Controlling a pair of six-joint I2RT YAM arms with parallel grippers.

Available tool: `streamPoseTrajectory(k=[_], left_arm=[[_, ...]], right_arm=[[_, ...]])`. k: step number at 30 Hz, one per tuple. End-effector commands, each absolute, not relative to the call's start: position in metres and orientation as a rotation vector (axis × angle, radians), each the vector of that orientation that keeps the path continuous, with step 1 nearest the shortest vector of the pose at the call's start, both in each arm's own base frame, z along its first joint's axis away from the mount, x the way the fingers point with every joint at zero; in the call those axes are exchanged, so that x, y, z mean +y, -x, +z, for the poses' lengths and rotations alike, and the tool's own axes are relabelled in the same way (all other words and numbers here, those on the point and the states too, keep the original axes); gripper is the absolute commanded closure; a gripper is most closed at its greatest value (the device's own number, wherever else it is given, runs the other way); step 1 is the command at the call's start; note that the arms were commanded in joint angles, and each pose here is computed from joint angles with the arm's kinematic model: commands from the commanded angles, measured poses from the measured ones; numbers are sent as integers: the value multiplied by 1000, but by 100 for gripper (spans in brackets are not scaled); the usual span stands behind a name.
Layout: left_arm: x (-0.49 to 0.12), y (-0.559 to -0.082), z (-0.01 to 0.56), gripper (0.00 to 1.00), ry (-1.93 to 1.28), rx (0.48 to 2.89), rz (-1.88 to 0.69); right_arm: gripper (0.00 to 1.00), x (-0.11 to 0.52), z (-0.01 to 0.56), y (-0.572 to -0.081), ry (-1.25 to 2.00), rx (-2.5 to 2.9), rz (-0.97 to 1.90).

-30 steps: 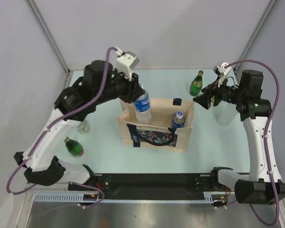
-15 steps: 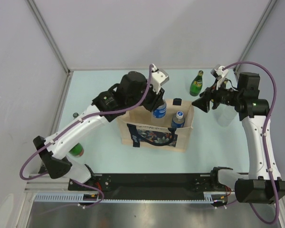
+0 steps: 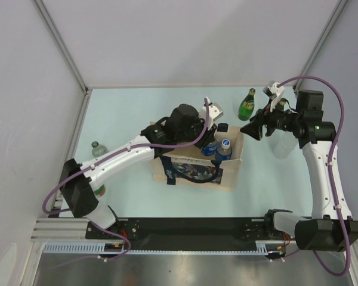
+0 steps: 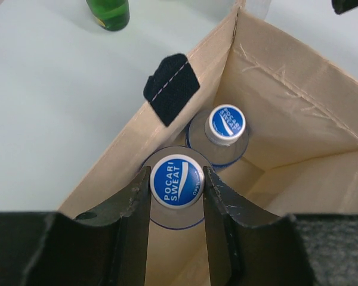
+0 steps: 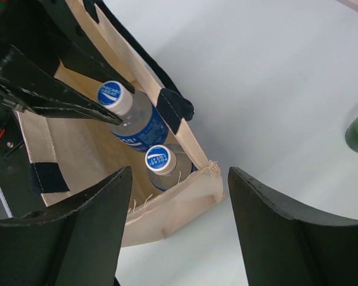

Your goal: Place the beverage into the canvas bag

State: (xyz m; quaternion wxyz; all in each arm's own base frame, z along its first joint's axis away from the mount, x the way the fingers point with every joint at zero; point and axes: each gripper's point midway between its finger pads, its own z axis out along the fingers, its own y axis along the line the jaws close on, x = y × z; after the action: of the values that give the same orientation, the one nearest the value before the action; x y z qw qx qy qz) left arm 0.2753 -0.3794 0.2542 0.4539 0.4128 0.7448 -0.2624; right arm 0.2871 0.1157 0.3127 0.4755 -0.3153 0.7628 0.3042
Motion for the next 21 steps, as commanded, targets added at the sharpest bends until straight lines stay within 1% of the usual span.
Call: streamPoseTrajectory(k=[1, 6, 7, 18, 21], left_arm=[[-411, -291, 328, 100, -933, 1521, -721], [-415, -295, 306, 100, -949, 1539, -694], [-416, -296, 309, 100, -944, 1512, -693], [-422, -293, 263, 100, -997, 1546, -680], [-424, -295, 253, 95, -1000, 1559, -666]], right_arm=[[29, 114, 324, -290, 778, 1830, 727], [29, 113, 323, -290, 773, 1832, 723], [29, 112, 323, -291, 772, 1832, 722], [29, 111, 321, -292, 769, 1840, 720], [29, 110, 320, -293, 772, 1845, 718]])
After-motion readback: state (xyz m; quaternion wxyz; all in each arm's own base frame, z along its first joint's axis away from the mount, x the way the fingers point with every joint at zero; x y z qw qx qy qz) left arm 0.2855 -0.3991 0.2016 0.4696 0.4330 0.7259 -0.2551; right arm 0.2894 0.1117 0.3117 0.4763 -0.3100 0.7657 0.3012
